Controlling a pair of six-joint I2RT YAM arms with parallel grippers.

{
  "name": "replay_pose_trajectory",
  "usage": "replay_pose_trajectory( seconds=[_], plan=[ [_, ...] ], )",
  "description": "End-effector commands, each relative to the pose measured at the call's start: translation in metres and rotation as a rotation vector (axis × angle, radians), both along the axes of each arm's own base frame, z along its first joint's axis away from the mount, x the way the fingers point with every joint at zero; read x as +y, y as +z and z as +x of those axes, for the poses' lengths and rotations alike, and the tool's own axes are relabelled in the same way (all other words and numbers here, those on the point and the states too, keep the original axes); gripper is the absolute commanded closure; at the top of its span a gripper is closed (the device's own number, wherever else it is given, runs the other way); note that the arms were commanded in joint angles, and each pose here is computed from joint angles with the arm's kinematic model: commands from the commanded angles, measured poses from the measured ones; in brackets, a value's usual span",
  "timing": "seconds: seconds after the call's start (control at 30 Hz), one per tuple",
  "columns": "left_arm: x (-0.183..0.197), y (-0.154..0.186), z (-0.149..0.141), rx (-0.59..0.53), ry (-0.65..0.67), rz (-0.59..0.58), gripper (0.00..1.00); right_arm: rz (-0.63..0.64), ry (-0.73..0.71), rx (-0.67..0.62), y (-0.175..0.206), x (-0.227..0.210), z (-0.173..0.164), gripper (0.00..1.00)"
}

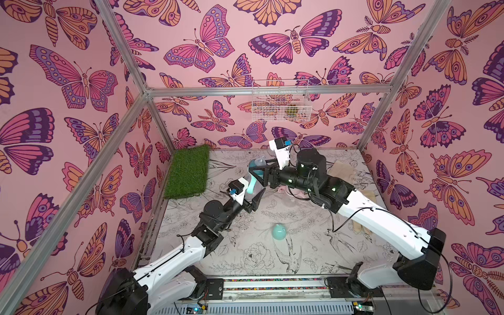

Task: Assemble the baby bottles
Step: Screw the nipple onto the baby bottle, then place the baby bottle at the center of the board.

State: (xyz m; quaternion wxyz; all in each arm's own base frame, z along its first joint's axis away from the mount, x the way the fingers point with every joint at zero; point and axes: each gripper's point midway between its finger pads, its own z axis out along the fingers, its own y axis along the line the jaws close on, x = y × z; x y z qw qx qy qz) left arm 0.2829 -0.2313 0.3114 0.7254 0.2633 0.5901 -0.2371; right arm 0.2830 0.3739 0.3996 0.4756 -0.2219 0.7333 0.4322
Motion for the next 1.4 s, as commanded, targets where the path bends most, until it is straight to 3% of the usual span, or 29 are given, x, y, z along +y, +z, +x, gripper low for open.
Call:
replay_pose_trajectory(
  seconds=[0.0,0.07,0.13,0.2,0.5,0.57,0.77,1.07,1.37],
  plan=[
    [-0.010,-0.014,-0.004,-0.009,-0.029,0.082,0.76,-0.036,0.025,0.011,-0.012,0.009,-0.004,1.00],
    [-0.012,-0.027,-0.008,0.023,-0.058,0.107,0.33,-0.044,0.021,0.003,-0.015,0.009,-0.002,1.00],
    [-0.010,-0.032,-0.012,0.039,-0.062,0.095,0.12,-0.051,0.020,-0.003,-0.016,0.006,0.001,1.00],
    [-0.004,-0.038,-0.015,0.056,-0.046,0.089,0.00,-0.056,0.013,-0.011,-0.017,0.003,0.004,1.00],
    [0.030,-0.073,-0.023,0.168,0.070,0.114,0.01,-0.111,-0.031,-0.071,-0.033,-0.017,0.026,1.00],
    [0.039,-0.095,-0.026,0.209,0.096,0.132,0.01,-0.148,-0.042,-0.110,-0.046,-0.017,0.032,1.00],
    [0.061,-0.093,-0.023,0.215,0.204,0.106,0.01,-0.256,-0.057,-0.155,-0.107,-0.008,0.051,1.00],
    [0.071,-0.095,-0.021,0.214,0.251,0.100,0.01,-0.302,-0.063,-0.220,-0.177,0.005,0.068,1.00],
    [0.075,-0.098,-0.021,0.214,0.265,0.108,0.01,-0.325,-0.122,-0.273,-0.207,0.001,0.077,1.00]
  ],
)
